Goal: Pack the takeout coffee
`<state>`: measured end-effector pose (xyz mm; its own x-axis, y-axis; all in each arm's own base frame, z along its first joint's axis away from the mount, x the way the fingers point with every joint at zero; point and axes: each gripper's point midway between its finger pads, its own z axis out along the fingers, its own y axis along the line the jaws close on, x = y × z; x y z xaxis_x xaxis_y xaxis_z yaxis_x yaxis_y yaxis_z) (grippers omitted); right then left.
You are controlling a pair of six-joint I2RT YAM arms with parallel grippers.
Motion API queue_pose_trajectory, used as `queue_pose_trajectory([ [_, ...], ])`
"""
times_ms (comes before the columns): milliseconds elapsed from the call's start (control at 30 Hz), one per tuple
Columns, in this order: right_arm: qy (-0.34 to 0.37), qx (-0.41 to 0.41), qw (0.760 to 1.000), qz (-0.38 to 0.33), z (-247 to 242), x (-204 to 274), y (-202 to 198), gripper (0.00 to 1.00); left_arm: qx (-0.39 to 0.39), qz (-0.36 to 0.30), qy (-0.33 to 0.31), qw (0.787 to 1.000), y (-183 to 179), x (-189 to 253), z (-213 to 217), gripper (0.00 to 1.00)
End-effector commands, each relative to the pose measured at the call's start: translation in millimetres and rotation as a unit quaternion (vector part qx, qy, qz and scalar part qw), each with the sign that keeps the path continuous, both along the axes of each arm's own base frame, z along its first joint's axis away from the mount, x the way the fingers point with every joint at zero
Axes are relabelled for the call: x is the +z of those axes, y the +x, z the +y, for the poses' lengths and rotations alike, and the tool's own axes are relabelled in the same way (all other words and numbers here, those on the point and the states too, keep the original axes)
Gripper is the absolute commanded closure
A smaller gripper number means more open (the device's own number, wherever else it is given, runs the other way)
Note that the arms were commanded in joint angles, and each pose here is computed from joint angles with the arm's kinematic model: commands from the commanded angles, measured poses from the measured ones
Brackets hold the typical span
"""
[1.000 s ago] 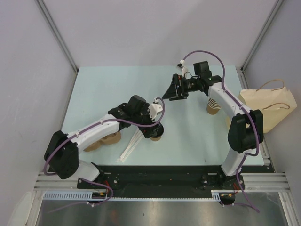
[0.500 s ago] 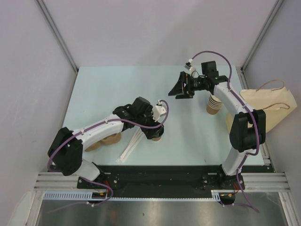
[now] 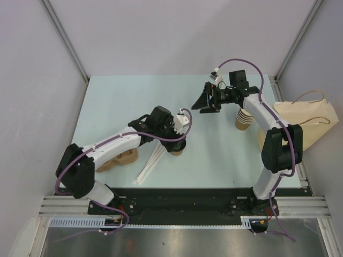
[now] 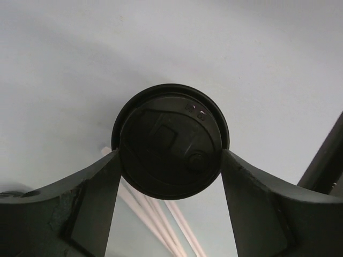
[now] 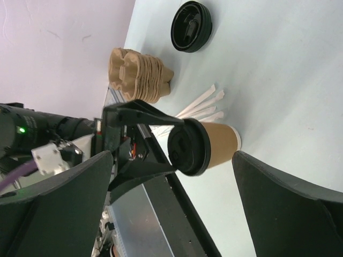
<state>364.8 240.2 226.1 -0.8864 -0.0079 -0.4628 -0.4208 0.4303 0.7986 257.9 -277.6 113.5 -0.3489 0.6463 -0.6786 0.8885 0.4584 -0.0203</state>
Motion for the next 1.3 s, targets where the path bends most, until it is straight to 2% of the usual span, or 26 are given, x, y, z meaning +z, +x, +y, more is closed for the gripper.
queue_pose_trajectory([
  [0, 0.012, 0.003, 1.000, -0.025, -0.1, 15.4, -0.8, 0.00, 0.046, -0.036, -0.032, 0.998, 37.4, 47.3, 9.0, 0.42],
  [133, 0.011, 0.002, 1.000, -0.023, 0.5, 13.5, 0.0, 0.00, 0.103, -0.063, -0.057, 0.991, 84.3, 84.9, 34.9, 0.45],
  [233, 0.010, 0.000, 1.000, -0.024, 0.0, 12.8, 1.7, 0.01, 0.145, -0.078, -0.054, 0.985, 116.7, 94.5, 63.0, 0.45],
  [333, 0.008, 0.000, 1.000, -0.021, -0.2, 9.1, 2.3, 0.00, 0.186, -0.083, -0.053, 0.978, 143.5, 97.3, 91.4, 0.45],
  [533, 0.004, 0.000, 1.000, -0.024, -0.8, 7.6, 3.1, 0.00, 0.262, -0.068, -0.047, 0.961, 186.0, 75.2, 144.4, 0.46],
  [700, 0.001, -0.001, 1.000, -0.023, -1.3, 5.9, 3.1, 0.00, 0.299, -0.051, -0.034, 0.952, 202.3, 49.5, 173.3, 0.46],
  [900, -0.001, 0.000, 1.000, -0.025, -1.9, 5.3, 2.7, 0.00, 0.318, -0.035, -0.025, 0.947, 210.8, 26.0, 189.0, 0.44],
  [1267, -0.003, 0.000, 1.000, -0.025, -0.7, 3.4, 3.3, 0.00, 0.324, -0.054, -0.036, 0.944, 210.6, 35.2, 190.4, 0.44],
])
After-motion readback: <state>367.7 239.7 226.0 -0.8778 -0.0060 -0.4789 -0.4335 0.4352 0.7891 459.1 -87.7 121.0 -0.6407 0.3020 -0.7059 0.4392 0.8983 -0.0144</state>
